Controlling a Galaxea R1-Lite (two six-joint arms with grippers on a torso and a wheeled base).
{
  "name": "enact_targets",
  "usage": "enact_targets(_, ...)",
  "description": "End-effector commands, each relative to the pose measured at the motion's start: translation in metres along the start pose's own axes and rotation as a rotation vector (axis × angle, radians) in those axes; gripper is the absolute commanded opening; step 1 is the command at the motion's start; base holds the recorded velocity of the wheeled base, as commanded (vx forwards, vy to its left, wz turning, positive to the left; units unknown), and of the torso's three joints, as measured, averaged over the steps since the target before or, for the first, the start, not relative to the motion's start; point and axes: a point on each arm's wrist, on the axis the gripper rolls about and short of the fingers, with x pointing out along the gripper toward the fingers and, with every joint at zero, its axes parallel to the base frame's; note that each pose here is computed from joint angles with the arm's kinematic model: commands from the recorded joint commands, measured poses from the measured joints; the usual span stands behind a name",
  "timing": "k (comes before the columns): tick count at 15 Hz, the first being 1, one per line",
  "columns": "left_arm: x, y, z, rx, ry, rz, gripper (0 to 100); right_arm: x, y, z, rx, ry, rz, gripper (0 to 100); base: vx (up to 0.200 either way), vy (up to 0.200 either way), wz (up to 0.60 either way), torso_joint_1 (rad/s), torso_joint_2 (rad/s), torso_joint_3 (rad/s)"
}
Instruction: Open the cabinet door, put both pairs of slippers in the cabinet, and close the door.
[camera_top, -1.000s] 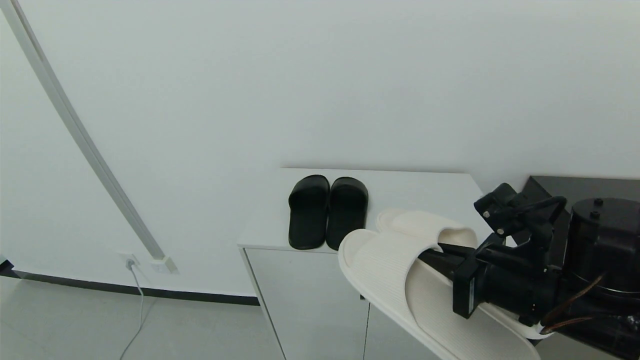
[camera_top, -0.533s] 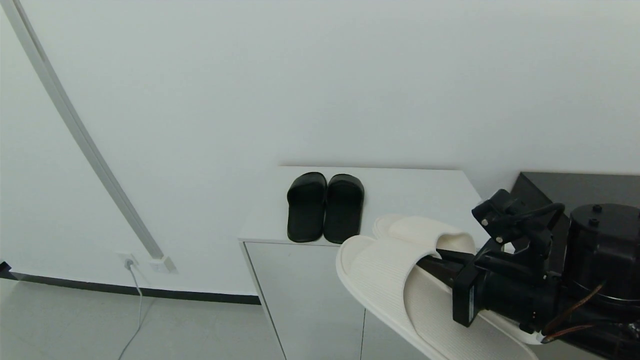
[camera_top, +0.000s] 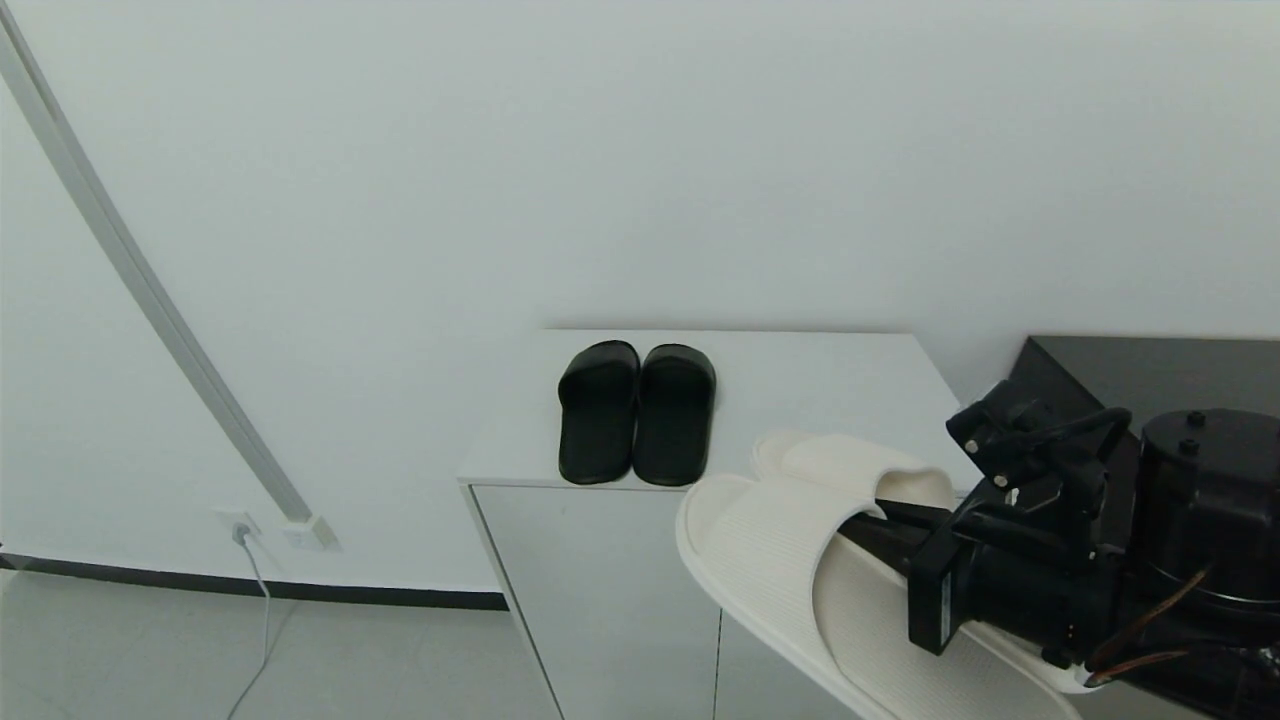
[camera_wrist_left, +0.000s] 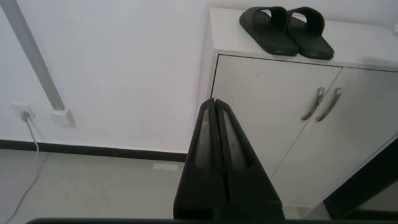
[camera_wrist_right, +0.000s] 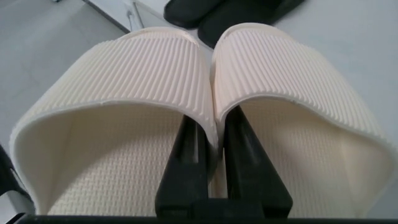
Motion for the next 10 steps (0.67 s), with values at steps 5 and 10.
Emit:
enact_targets(5, 0.0001, 0.0000, 0.0000, 0.000, 0.000, 0.001, 0, -0.0001, 0.0019, -0.0015, -0.003, 0.003, 0.007, 0, -0.160, 0.000, 0.00, 0.003, 0.01, 0.000)
enact_targets(10, 0.0001, 0.0000, 0.0000, 0.000, 0.000, 0.001, 0, -0.0002, 0.0019, -0.0019, -0.002, 0.004, 0.007, 0, 0.000, 0.000, 0.00, 0.000, 0.00, 0.000)
